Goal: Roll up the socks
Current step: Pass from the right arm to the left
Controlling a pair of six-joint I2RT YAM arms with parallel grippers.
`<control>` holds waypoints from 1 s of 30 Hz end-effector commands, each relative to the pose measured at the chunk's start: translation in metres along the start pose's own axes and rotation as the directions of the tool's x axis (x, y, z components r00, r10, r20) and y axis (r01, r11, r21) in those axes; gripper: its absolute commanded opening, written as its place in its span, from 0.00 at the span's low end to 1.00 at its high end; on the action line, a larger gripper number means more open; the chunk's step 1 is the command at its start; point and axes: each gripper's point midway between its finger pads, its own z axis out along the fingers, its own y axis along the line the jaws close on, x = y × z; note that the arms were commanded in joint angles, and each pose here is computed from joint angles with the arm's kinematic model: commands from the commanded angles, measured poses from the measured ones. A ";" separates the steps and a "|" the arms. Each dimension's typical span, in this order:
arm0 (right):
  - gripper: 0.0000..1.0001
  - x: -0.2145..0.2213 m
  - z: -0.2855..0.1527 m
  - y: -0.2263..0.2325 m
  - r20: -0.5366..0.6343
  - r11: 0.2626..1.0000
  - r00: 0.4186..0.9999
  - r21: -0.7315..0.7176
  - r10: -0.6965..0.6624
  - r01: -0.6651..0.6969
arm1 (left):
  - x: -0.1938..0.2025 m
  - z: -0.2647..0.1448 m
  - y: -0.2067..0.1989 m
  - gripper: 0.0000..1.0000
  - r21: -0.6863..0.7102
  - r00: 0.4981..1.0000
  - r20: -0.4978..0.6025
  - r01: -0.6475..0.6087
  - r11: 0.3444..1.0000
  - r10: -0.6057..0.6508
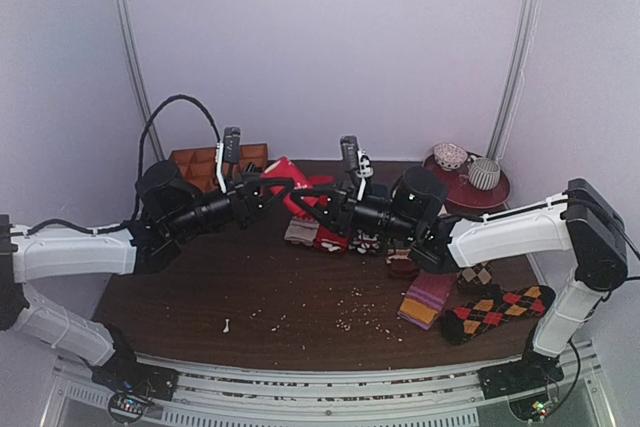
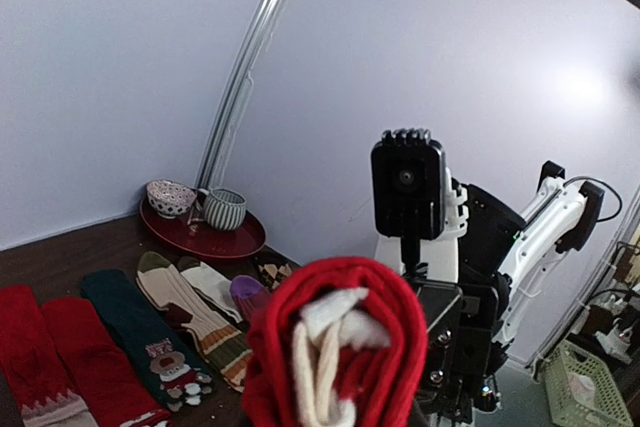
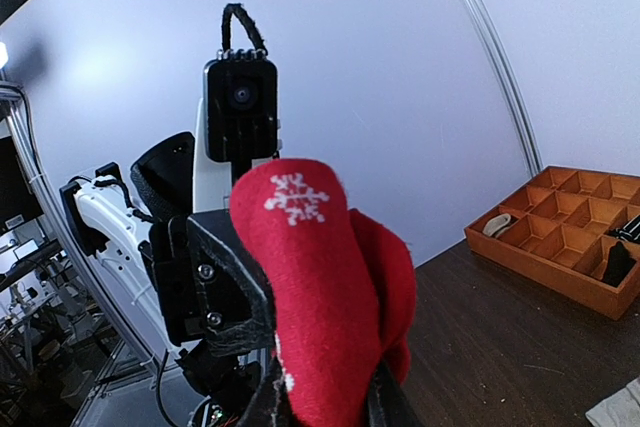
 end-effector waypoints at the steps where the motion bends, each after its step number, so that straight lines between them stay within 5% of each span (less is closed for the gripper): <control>1: 0.00 0.028 0.004 0.000 -0.088 0.999 0.995 -0.028 0.041 -0.043 | -0.017 0.005 -0.039 0.03 0.190 0.996 0.062 -0.071 0.979 0.060; 10: 0.01 0.032 0.008 0.006 -0.110 0.994 0.991 -0.073 0.072 -0.080 | -0.015 0.001 -0.062 0.00 0.334 0.989 0.092 -0.142 0.932 0.118; 16: 0.28 0.024 0.006 0.003 -0.106 0.994 0.991 -0.069 0.079 -0.086 | -0.022 0.005 -0.058 0.00 0.280 0.983 0.079 -0.182 0.943 0.167; 23: 0.56 -0.020 -0.023 -0.017 0.035 0.998 0.998 0.000 0.061 -0.061 | -0.033 0.000 -0.040 0.00 0.170 0.976 0.069 -0.214 0.962 0.205; 30: 0.62 -0.048 -0.055 -0.022 0.078 0.999 0.996 -0.012 0.036 -0.035 | -0.050 -0.010 -0.019 0.00 0.054 0.971 0.067 -0.233 0.971 0.229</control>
